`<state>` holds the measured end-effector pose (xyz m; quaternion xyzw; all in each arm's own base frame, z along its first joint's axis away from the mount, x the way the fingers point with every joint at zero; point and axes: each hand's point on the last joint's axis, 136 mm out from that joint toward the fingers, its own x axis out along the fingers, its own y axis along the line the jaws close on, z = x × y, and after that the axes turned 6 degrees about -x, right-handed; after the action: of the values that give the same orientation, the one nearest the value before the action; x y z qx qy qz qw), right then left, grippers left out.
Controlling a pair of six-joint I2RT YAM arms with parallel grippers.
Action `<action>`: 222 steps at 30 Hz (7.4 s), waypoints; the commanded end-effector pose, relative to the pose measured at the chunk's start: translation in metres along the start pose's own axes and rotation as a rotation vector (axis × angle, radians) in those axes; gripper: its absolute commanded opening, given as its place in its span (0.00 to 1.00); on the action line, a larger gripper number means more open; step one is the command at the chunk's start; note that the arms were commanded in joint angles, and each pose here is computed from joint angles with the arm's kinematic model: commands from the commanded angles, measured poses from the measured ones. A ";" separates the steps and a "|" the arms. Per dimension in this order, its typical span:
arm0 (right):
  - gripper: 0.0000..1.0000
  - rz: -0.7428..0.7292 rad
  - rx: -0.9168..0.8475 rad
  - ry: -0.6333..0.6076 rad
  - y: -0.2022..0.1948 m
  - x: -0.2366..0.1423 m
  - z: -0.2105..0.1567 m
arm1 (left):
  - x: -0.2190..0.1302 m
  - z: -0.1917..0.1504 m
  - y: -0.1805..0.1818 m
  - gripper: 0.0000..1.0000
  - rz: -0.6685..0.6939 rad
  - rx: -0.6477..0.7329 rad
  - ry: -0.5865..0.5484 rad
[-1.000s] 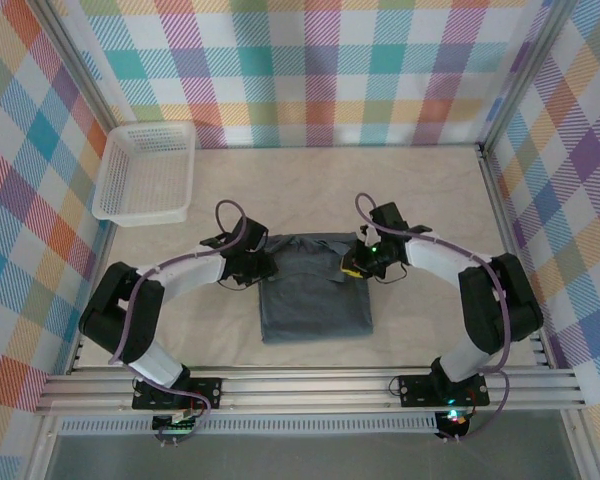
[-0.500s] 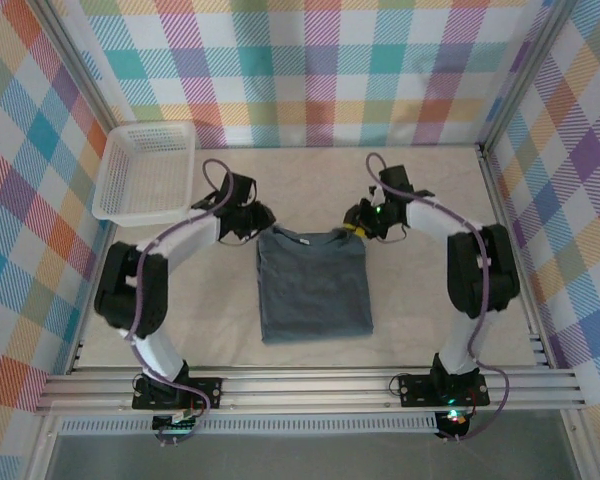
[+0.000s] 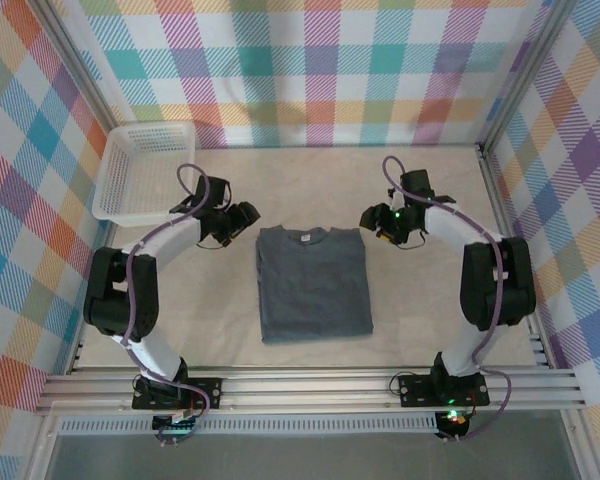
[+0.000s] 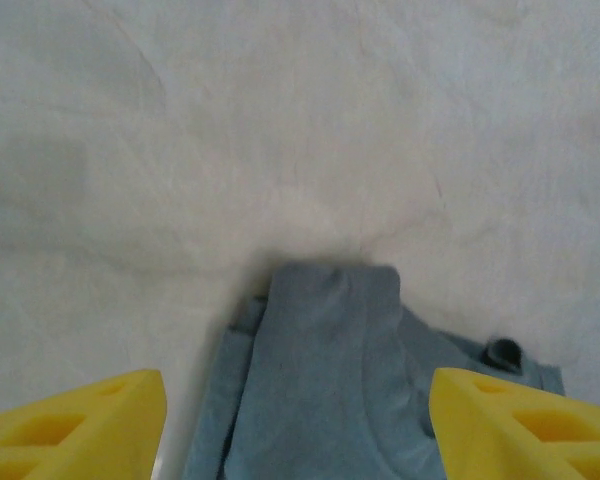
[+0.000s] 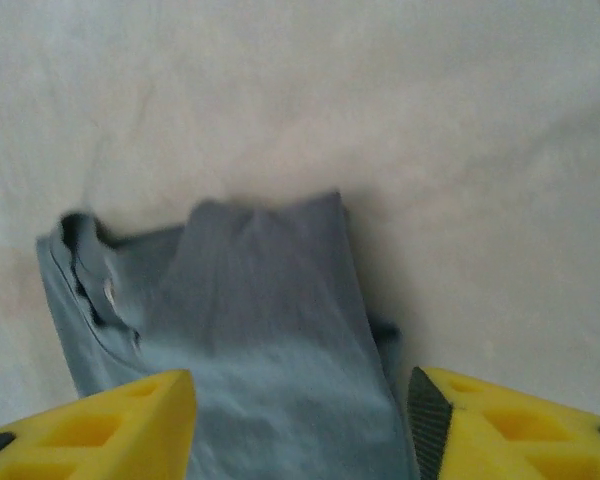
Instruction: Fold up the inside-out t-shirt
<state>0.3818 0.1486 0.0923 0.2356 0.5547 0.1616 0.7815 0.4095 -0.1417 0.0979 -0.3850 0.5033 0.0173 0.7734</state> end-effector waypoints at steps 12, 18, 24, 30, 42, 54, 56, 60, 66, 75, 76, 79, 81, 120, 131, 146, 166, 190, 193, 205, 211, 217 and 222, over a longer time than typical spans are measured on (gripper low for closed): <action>0.67 0.028 -0.079 0.015 0.001 0.001 -0.016 | 0.073 -0.029 -0.001 0.57 0.098 0.103 0.102; 0.67 0.010 -0.068 0.036 -0.006 0.008 -0.019 | 0.081 -0.032 -0.009 0.31 0.051 0.118 0.118; 0.74 -0.037 -0.021 0.031 -0.017 0.014 -0.017 | 0.077 -0.033 -0.008 0.04 0.053 0.131 0.121; 0.81 0.018 0.021 0.052 -0.012 0.033 -0.009 | 0.067 -0.033 -0.016 0.00 0.021 0.144 0.114; 0.68 0.022 0.040 0.140 0.001 0.077 -0.019 | 0.067 -0.033 -0.020 0.00 0.017 0.147 0.123; 0.34 0.036 0.043 0.154 0.010 0.086 -0.015 | 0.064 -0.035 -0.023 0.00 0.000 0.159 0.129; 0.19 0.051 0.035 0.145 0.016 0.082 -0.010 | 0.062 -0.035 -0.026 0.00 -0.015 0.152 0.133; 0.00 0.099 -0.006 0.101 0.039 0.058 0.005 | 0.042 -0.023 -0.045 0.00 -0.106 0.112 0.131; 0.00 0.282 -0.183 -0.072 0.135 -0.049 0.058 | -0.074 0.031 -0.135 0.00 -0.385 0.137 0.028; 0.00 0.451 -0.316 -0.290 0.176 -0.127 0.067 | -0.176 0.033 -0.154 0.00 -0.540 0.157 -0.125; 0.00 0.442 -0.289 -0.241 0.164 -0.110 0.056 | -0.162 0.023 -0.138 0.00 -0.506 0.132 -0.099; 0.00 0.355 -0.188 -0.101 0.116 -0.058 0.016 | -0.123 -0.009 -0.100 0.00 -0.456 0.077 -0.035; 0.00 0.313 -0.135 -0.030 0.088 -0.035 -0.014 | -0.101 -0.035 -0.076 0.00 -0.404 0.068 0.023; 0.64 -0.006 -0.040 -0.023 0.007 -0.009 -0.048 | -0.022 -0.048 0.000 0.82 -0.068 0.154 0.014; 0.69 0.016 0.073 -0.141 0.008 -0.052 -0.071 | -0.001 -0.109 0.017 0.77 -0.122 0.072 0.149; 0.75 -0.148 0.491 -0.444 -0.064 -0.151 -0.070 | 0.138 -0.254 -0.260 0.66 -0.439 0.330 0.285; 0.61 -0.202 0.879 -0.399 -0.228 -0.123 -0.002 | -0.075 -0.101 -0.184 0.80 -0.339 0.518 -0.289; 0.46 -0.184 0.551 -0.357 -0.228 -0.045 0.224 | -0.110 -0.090 -0.038 0.79 -0.069 0.419 -0.413; 0.48 -0.239 0.507 -0.388 -0.233 -0.055 0.244 | -0.110 -0.090 -0.039 0.83 -0.064 0.456 -0.419; 0.60 -0.111 0.283 -0.497 -0.105 -0.150 0.167 | -0.194 -0.031 0.037 0.99 0.188 0.422 -0.863; 0.79 -0.320 -0.059 -0.684 -0.093 -0.165 0.063 | -0.215 -0.014 0.089 1.00 0.305 0.384 -1.022; 1.00 -0.451 -0.213 -0.875 -0.130 -0.139 0.017 | -0.182 -0.002 0.105 1.00 0.323 0.513 -0.959; 1.00 -0.365 -0.393 -0.874 -0.113 -0.102 0.034 | -0.140 0.012 0.103 1.00 0.150 0.593 -0.918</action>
<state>0.3268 -0.0151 0.0450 0.0920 0.3391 -0.0369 0.9355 0.2821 0.0102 0.1366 -0.0543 0.1751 0.1896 0.9646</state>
